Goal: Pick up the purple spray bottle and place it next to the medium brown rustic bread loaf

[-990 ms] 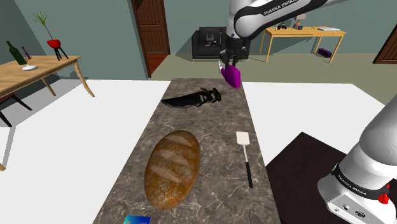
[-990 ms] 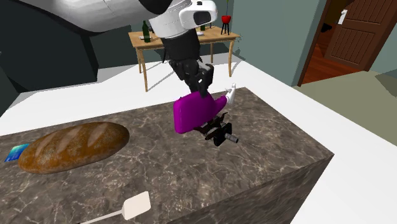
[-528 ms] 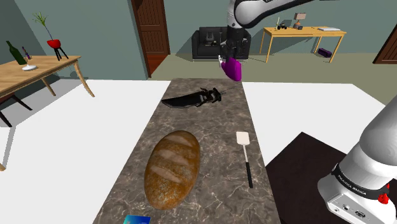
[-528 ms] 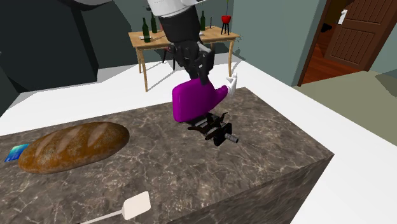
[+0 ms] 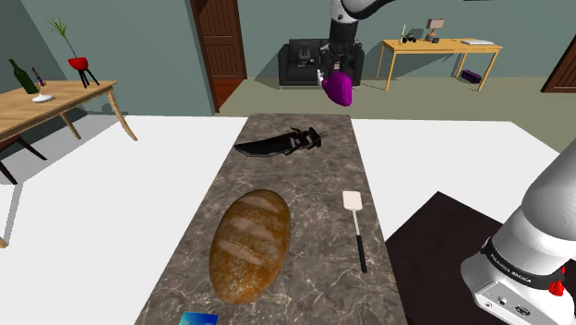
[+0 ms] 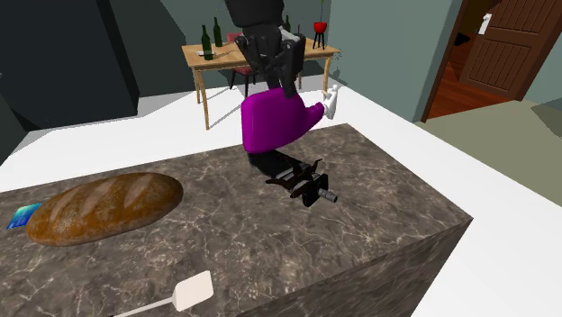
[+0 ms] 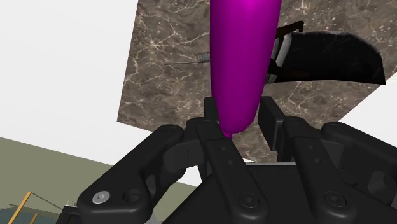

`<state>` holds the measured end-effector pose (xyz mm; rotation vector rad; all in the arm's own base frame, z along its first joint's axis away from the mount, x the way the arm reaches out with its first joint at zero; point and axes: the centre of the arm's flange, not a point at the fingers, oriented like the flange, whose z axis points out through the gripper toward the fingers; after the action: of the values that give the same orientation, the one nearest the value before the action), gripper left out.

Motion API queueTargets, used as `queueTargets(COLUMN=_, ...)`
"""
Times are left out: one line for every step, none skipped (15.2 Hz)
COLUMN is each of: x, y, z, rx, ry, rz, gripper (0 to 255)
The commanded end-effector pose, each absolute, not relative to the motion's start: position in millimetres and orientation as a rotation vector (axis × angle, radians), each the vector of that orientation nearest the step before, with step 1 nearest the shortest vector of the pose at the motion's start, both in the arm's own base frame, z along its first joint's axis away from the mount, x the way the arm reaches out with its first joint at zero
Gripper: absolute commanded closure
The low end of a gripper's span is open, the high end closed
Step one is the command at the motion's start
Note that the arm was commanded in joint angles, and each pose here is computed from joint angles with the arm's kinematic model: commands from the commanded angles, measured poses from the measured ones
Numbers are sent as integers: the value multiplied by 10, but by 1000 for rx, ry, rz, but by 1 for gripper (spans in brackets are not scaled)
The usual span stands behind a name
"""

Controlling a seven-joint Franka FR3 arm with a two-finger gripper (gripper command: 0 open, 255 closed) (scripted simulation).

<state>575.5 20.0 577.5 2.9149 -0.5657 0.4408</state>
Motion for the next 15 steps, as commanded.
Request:
queueTargets(x=5744, y=197, z=5883, rx=2915, ry=-566, rz=440, gripper=255)
queueTargets(x=5744, y=197, z=5935, rx=2915, ry=-566, rz=440, gripper=255)
queueTargets(x=5744, y=197, z=5988, rx=2915, ry=-566, rz=440, gripper=255)
queueTargets(x=5744, y=197, z=6041, rx=2915, ry=-566, rz=440, gripper=255)
queueTargets(x=5744, y=197, z=6094, rx=2915, ry=-566, rz=440, gripper=255)
queueTargets(x=5744, y=197, z=6130, rx=2915, ry=-566, rz=440, gripper=255)
queueTargets(x=5742, y=329, z=6132, rx=2915, ry=-566, rz=440, gripper=255)
queueTargets(x=5739, y=461, z=6133, rx=2915, ry=-566, rz=440, gripper=255)
queueTargets(x=5736, y=593, z=6135, rx=2915, ry=-566, rz=440, gripper=255)
queueTargets(x=5733, y=725, z=6136, rx=2915, ry=-566, rz=440, gripper=255)
queueTargets(x=5731, y=857, z=6137, rx=2915, ry=-566, rz=440, gripper=255)
queueTargets(x=5728, y=989, z=6139, rx=2915, ry=-566, rz=440, gripper=255)
queueTargets(x=5725, y=1121, z=6140, rx=2915, ry=-566, rz=440, gripper=255)
queueTargets(x=5723, y=1253, z=6142, rx=2915, ry=-566, rz=440, gripper=255)
queueTargets(x=5720, y=1384, z=6143, rx=2915, ry=-566, rz=440, gripper=255)
